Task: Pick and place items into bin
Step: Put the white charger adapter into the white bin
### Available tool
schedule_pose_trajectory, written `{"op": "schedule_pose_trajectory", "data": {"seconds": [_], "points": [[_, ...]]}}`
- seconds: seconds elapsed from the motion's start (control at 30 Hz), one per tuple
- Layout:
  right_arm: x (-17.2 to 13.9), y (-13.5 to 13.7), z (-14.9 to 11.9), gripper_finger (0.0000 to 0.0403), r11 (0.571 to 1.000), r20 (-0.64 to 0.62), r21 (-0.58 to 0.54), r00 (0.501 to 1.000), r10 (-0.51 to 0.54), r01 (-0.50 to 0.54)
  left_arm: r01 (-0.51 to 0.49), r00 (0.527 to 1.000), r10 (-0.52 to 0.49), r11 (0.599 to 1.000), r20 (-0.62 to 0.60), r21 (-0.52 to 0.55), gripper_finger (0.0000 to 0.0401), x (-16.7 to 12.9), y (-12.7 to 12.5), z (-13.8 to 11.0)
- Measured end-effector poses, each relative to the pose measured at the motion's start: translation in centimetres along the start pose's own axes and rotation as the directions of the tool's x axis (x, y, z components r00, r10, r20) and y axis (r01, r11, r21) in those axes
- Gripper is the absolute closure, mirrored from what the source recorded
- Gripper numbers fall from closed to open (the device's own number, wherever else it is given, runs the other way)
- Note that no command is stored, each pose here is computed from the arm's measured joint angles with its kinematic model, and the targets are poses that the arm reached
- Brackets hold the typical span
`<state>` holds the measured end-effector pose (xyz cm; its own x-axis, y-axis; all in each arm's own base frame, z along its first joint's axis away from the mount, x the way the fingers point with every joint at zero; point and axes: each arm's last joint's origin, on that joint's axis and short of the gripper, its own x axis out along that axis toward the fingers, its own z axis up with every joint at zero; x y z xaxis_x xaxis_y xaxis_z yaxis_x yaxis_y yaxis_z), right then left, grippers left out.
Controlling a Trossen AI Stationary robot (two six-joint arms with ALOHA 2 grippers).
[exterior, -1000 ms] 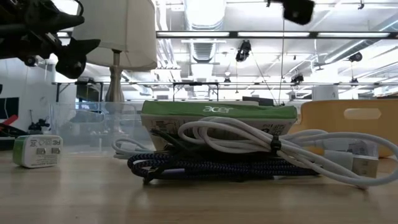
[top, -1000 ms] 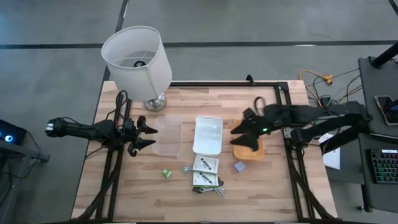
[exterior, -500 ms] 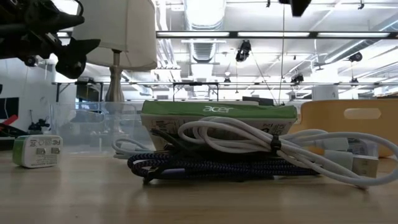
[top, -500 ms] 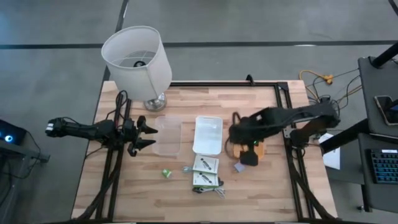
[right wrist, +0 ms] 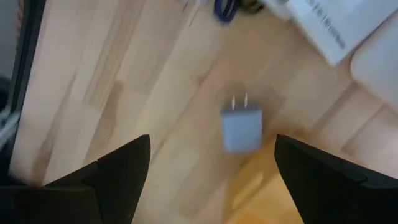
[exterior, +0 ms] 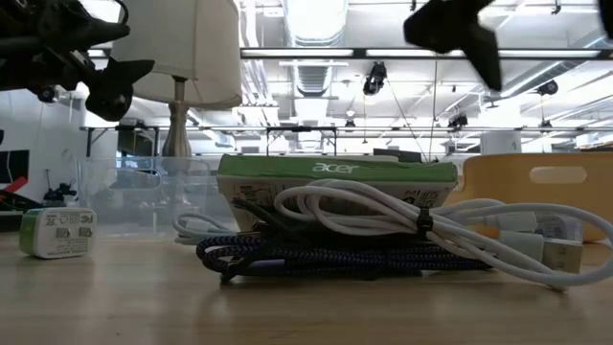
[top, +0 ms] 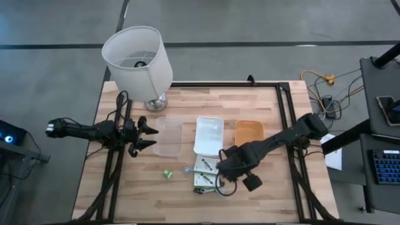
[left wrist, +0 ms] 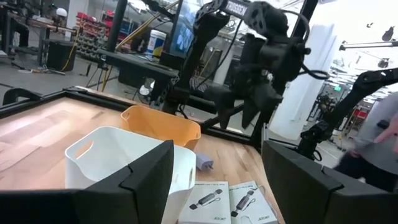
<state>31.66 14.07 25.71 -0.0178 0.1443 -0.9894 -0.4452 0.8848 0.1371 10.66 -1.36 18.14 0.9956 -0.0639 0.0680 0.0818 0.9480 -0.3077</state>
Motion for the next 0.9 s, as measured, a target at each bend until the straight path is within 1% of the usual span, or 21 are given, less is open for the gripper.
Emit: {"op": "schedule_pose_trajectory", "data": {"seconds": [0.07,0.17,0.33,0.4,0.5,0.57,0.73,0.9], "points": [[0.7,-0.1,0.0,0.0076,1.000,0.053,0.008,0.999,-0.005,0.004,0.000,1.000,0.000,1.000,0.000,0.000,0.0173,0.0,0.0,0.0],[1.8,-0.1,-0.1,0.0076,1.000,0.069,0.001,0.998,-0.004,0.004,0.000,1.000,0.000,1.000,0.000,0.000,0.0173,0.0,0.0,0.0],[4.8,0.0,-0.7,0.0076,0.998,0.032,-0.067,0.999,-0.009,0.011,0.000,1.000,0.000,1.000,0.001,0.000,0.0173,0.0,0.0,0.0],[5.9,-0.1,-1.2,0.0076,0.995,-0.006,-0.082,0.999,-0.051,0.050,0.001,1.000,-0.001,1.000,0.002,0.000,0.0173,0.0,0.0,0.0],[7.1,-0.4,-1.7,0.0076,0.991,-0.052,-0.061,0.991,-0.122,0.119,0.001,1.000,-0.001,1.000,0.001,0.000,0.0173,0.0,0.0,0.0],[7.5,-0.5,-1.9,0.0076,0.989,-0.070,-0.052,0.987,-0.144,0.141,0.000,1.000,0.000,1.000,-0.001,0.000,0.0173,0.0,0.0,0.0],[8.3,-0.6,-2.0,0.0076,0.989,-0.082,-0.040,0.986,-0.144,0.141,0.000,1.000,0.000,1.000,0.000,0.000,0.0173,0.0,0.0,0.0],[9.1,-0.7,-2.2,0.0076,0.987,-0.064,-0.080,0.987,-0.146,0.140,0.000,1.000,0.000,1.000,0.000,0.000,0.0173,0.0,0.0,0.0]]}}
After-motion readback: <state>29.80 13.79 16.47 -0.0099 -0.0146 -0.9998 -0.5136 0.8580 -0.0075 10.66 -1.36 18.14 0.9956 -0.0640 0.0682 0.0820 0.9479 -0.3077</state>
